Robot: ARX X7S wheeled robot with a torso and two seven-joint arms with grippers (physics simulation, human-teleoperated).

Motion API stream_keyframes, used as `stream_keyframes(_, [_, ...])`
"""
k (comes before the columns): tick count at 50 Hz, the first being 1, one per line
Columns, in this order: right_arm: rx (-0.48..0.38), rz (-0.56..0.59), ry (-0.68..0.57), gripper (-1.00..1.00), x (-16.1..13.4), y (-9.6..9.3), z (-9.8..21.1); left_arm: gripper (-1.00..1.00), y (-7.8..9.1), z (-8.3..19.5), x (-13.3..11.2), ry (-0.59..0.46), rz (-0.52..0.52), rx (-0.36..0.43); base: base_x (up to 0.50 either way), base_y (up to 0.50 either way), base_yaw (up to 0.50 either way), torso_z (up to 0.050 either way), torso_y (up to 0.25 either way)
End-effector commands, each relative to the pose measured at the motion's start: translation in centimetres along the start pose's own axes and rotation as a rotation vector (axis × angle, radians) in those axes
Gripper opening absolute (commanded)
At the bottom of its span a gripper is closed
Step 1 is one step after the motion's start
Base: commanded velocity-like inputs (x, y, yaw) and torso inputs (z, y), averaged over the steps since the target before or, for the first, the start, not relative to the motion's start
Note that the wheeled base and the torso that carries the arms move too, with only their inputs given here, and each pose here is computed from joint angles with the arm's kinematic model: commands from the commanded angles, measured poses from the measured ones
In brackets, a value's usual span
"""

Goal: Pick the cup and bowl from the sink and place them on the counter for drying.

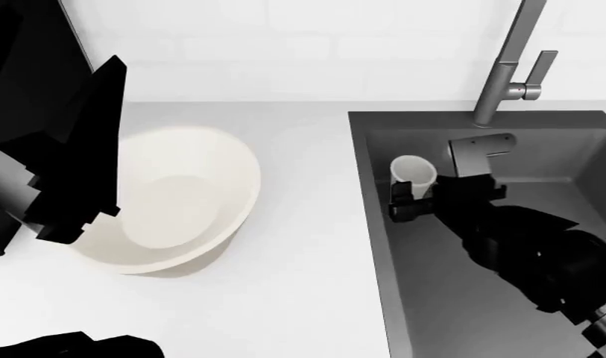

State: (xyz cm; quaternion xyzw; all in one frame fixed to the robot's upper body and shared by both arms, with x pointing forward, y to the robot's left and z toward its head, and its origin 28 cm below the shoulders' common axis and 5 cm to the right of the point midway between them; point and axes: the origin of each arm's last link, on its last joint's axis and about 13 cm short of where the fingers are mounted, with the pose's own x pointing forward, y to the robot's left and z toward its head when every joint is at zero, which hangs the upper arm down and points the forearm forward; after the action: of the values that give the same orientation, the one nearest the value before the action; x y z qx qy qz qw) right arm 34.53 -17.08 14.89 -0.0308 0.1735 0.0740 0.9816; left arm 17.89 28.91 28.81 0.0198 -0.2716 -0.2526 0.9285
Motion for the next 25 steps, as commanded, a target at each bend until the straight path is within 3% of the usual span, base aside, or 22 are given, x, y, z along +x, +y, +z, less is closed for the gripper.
stream_keyframes(1, [-0.037, 0.027, -0.060, -1.00, -1.5, -0.5, 0.9, 1.00, 0.0, 0.0, 0.0, 0.001, 0.002, 0.001, 0.00, 0.00, 0.00, 0.000, 0.000])
stream_keyframes(25, [-0.034, 0.102, -0.149, -1.00, -5.3, -1.4, 3.1, 1.00, -0.1, 0.0, 0.1, -0.001, 0.003, 0.000, 0.00, 0.00, 0.00, 0.000, 0.000])
